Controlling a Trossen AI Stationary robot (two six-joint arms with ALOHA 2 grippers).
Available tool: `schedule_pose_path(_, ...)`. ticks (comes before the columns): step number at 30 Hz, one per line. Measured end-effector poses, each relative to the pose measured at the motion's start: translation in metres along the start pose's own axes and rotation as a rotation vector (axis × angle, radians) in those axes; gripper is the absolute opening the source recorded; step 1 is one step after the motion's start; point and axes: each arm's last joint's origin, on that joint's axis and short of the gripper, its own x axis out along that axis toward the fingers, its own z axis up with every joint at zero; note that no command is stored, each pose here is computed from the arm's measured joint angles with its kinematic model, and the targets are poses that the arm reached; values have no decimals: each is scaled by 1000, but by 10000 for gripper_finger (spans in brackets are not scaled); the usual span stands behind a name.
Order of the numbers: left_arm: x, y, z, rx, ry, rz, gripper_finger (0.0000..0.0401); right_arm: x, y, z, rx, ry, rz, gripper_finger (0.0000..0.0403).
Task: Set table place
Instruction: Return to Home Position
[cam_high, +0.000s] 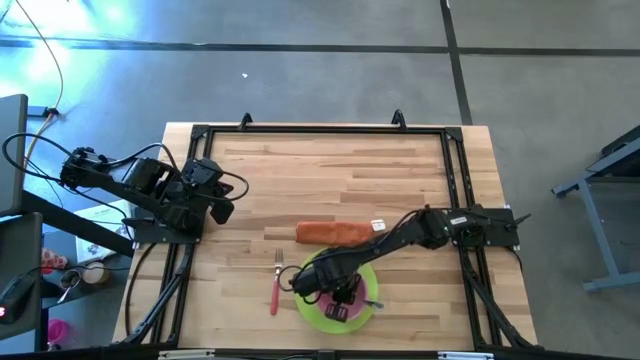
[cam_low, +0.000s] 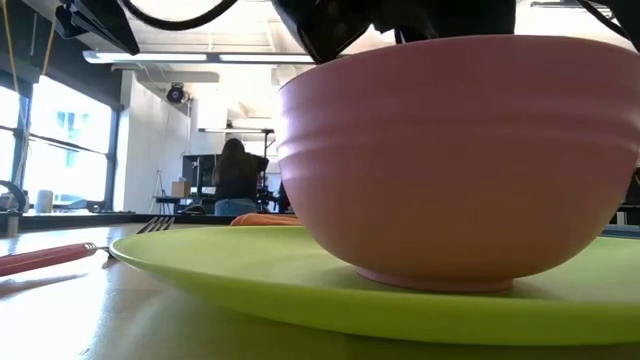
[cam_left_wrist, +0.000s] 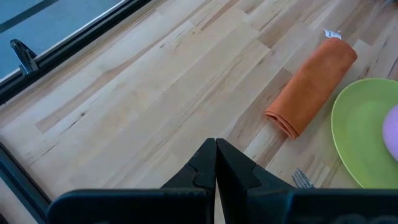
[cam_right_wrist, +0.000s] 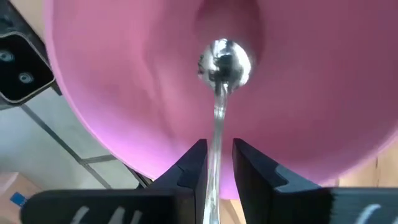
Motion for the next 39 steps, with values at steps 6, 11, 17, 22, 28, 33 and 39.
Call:
schedule_pose_path(6, 0, 0, 0, 4, 1, 0, 0, -45, 1, -31, 99, -266, -139, 67)
schedule_pose_path(11, 0, 0, 0, 39, 0, -2, 0, -94, 6, -80, 232, -638, -223, 60)
schedule_pose_path(17, -5, 6, 0, 47, -27, -12, 0, -131, -1, -111, 173, -888, -324, 6)
schedule_pose_path(22, -8, 14, -2, 36, -131, -48, 0, -163, -46, -145, 145, -1003, -461, 1)
schedule_pose_path(28, 13, 27, -30, -31, -275, -186, 0, -168, -135, -235, 336, -1157, -439, 0)
schedule_pose_path(33, 52, 32, -67, -107, -338, -286, 0, -131, -191, -285, 410, -1371, -291, 0)
schedule_pose_path(39, 94, 32, -101, -222, -450, -408, 0, -62, -234, -294, 400, -1561, -68, 0)
